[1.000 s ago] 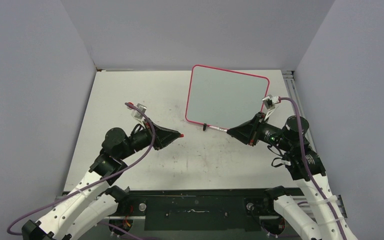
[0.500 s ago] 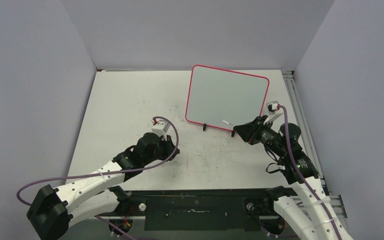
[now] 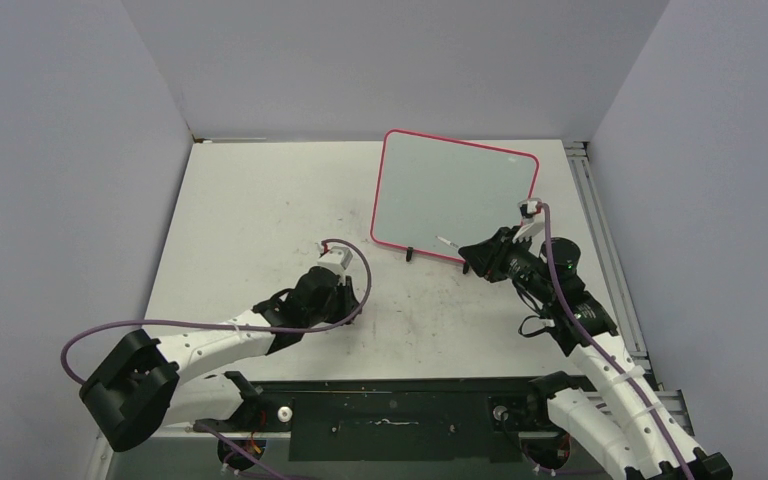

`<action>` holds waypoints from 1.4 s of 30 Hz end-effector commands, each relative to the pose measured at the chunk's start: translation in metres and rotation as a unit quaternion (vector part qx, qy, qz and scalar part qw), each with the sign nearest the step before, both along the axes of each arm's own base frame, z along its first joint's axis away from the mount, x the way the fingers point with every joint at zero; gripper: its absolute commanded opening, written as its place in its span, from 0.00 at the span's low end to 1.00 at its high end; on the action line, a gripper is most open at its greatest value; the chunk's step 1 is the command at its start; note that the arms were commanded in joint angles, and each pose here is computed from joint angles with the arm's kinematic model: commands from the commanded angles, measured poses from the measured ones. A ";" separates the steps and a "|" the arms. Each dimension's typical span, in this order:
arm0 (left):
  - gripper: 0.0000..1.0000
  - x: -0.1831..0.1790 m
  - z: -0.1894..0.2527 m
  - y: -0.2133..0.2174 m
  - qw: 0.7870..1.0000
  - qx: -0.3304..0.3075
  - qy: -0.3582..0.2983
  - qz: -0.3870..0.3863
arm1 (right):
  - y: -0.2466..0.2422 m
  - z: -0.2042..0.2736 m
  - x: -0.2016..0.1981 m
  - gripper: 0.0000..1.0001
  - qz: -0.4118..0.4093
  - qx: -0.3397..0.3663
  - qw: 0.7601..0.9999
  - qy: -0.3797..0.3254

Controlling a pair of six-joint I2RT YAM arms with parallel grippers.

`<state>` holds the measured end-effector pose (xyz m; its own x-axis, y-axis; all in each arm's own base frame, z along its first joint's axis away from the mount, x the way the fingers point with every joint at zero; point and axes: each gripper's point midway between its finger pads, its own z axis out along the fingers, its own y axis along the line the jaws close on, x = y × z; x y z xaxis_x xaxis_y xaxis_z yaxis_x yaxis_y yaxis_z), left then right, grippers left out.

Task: Write a sentence on the whiteboard
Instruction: Place the pen cap at the center of the board.

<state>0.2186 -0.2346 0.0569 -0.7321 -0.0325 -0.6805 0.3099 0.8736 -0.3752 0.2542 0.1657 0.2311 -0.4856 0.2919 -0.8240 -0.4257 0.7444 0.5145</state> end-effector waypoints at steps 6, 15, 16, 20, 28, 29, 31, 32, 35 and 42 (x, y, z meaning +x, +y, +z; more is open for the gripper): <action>0.10 0.006 0.002 -0.007 0.999 -0.028 -0.009 0.013 | 0.004 0.012 0.009 0.05 -0.002 0.002 0.999 -0.040; 0.18 0.000 -0.020 0.009 0.999 -0.014 0.014 0.041 | 0.004 0.013 0.007 0.05 -0.001 -0.004 0.999 -0.042; 0.20 0.000 -0.020 0.010 0.999 -0.014 0.012 0.042 | 0.004 0.013 0.007 0.05 -0.002 -0.005 0.999 -0.042; 0.32 -0.001 -0.019 0.015 0.999 -0.009 0.008 0.047 | 0.005 0.016 0.010 0.05 -0.002 -0.003 0.999 -0.040; 0.80 0.007 -0.004 0.027 0.998 0.024 -0.015 0.058 | -0.001 0.026 0.005 0.05 -0.013 -0.008 0.998 -0.055; 0.83 0.007 -0.002 0.030 0.998 0.033 -0.015 0.059 | -0.002 0.026 0.005 0.05 -0.013 -0.011 0.998 -0.055; 0.88 0.011 0.008 0.035 0.997 0.043 -0.026 0.063 | -0.003 0.028 0.004 0.05 -0.014 -0.015 0.998 -0.056; 0.89 0.014 0.015 0.036 0.996 0.046 -0.035 0.065 | -0.004 0.029 0.003 0.05 -0.015 -0.018 0.998 -0.059; 0.89 0.025 0.042 0.035 0.995 0.045 -0.066 0.067 | -0.009 0.036 0.002 0.05 -0.025 -0.023 0.997 -0.070; 0.87 0.050 0.089 -0.003 0.992 0.007 -0.113 0.050 | -0.030 0.040 0.004 0.05 -0.080 -0.043 0.993 -0.073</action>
<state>0.2477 -0.2137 0.1103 -0.6246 -0.0729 -0.7775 0.2516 0.9237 -0.2888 0.2529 0.1497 0.2441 -0.4019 0.2675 -0.8757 -0.4013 0.8082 0.4310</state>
